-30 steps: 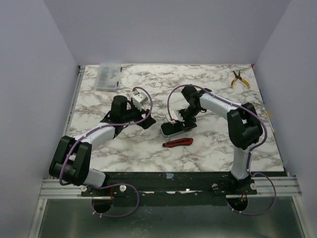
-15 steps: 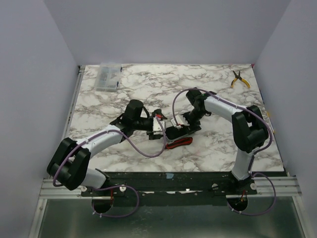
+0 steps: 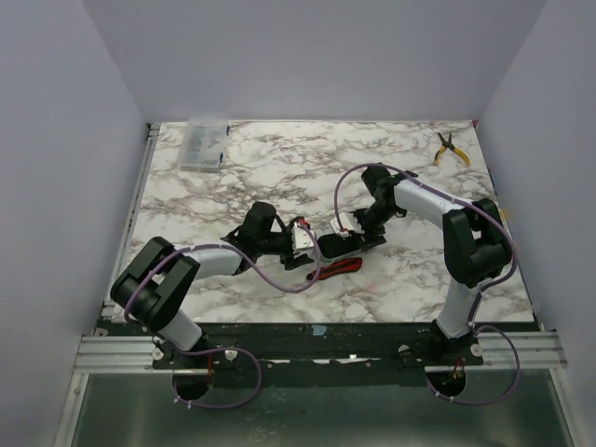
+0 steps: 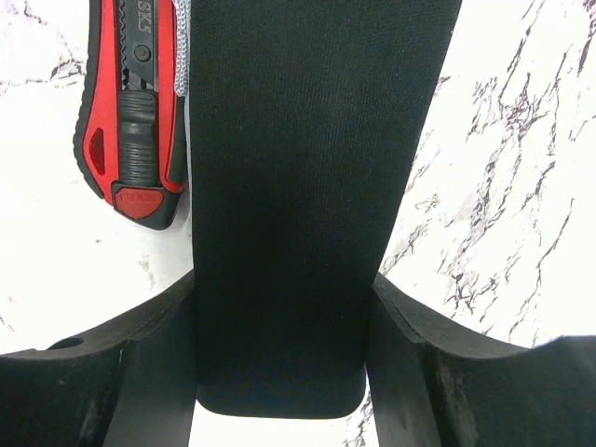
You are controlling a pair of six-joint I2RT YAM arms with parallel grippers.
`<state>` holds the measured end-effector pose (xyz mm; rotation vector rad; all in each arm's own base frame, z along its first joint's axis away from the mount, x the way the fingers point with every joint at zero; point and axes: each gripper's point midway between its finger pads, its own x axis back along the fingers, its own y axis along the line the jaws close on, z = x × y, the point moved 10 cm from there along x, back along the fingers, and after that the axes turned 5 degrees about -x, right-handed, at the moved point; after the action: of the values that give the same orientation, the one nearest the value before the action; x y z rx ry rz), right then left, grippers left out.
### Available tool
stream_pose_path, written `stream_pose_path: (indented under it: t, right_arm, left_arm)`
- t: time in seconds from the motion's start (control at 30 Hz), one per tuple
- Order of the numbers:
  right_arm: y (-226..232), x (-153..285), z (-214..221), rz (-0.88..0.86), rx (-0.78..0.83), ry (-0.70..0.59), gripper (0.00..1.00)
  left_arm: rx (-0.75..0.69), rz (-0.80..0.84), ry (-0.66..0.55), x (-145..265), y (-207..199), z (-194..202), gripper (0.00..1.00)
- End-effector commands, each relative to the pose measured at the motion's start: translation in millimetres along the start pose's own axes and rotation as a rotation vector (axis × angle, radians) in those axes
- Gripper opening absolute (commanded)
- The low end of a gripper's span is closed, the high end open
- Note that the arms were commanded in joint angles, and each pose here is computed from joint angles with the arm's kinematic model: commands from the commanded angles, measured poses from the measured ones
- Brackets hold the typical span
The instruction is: Open the umbrella
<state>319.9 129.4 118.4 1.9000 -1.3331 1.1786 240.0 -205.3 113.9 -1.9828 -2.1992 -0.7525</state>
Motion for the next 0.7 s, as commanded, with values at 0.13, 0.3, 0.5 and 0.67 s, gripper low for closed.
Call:
stream_pose_path:
  t: [0.13,0.3,0.5,0.67]
  right_arm:
    - [16.4,-22.1,15.9,-0.132,0.033,0.022,0.22]
    - [11.3,-25.4,11.2,-0.135,0.065,0.009,0.22]
    - [0.9,-26.7,7.9,-0.134,0.064,-0.001,0.21]
    - [2.7,-26.5,7.8,-0.137,0.077,-0.002,0.21]
  left_arm:
    - [-0.055,-0.017,-0.014,-11.3,7.3,3.5,0.65]
    - [-0.024,-0.031,0.004,-15.5,9.4,5.0,0.63]
    - [-0.015,-0.032,0.016,-23.2,9.1,7.9,0.62]
    - [-0.007,-0.038,0.015,-27.9,9.7,10.1,0.56]
